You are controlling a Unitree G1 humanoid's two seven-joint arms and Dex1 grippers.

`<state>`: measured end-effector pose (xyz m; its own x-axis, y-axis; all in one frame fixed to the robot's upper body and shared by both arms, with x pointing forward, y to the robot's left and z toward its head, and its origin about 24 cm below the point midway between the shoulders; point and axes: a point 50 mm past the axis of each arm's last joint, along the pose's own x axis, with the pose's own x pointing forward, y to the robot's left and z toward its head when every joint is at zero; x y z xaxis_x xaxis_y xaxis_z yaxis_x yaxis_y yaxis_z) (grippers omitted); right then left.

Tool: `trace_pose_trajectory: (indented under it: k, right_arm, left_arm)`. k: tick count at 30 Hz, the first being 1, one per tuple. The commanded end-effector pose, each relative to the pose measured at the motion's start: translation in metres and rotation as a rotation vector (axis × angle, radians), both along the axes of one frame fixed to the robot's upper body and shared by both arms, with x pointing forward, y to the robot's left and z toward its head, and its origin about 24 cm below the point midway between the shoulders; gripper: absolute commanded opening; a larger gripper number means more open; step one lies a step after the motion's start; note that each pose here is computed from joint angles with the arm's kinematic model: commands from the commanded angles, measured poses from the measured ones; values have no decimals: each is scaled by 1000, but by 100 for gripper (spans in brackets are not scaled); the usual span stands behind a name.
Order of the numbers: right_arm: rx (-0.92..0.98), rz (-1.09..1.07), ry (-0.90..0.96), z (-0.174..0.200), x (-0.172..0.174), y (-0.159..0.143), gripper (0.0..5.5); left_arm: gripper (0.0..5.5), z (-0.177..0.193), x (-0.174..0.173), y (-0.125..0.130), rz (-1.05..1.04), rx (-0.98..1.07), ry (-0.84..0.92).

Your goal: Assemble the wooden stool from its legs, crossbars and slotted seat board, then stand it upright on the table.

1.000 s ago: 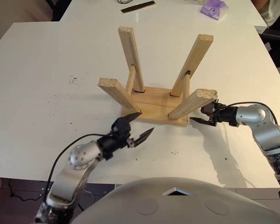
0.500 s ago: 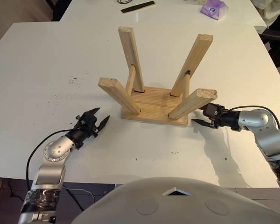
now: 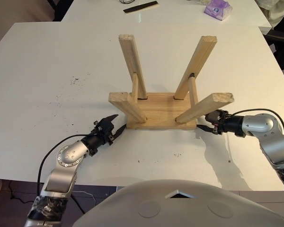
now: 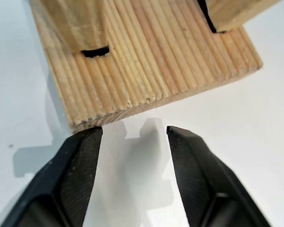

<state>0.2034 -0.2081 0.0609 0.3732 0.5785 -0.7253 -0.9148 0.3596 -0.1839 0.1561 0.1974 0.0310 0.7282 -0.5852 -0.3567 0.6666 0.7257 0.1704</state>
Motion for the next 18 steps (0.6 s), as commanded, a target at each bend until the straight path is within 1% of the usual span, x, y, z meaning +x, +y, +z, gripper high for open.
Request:
trace_pose_trajectory:
  k: [1,5,9,14,18]
  right_arm:
    - [146,121,12,28,-11,20,253]
    - [108,193,15,54,-20,11,253]
    - [127,209,6,75,-23,8,253]
    - [114,289,4,86,-27,12,253]
    - [126,335,18,90,-32,15,253]
  left_arm:
    - [268,42,-9,-25,-77,-200,-65]
    - [268,52,-27,-17,-73,-195,-6]
    - [268,55,-39,-18,-91,-181,42]
    - [268,80,-43,-25,-131,-203,2]
    - [268,104,-40,-20,-191,-194,-40]
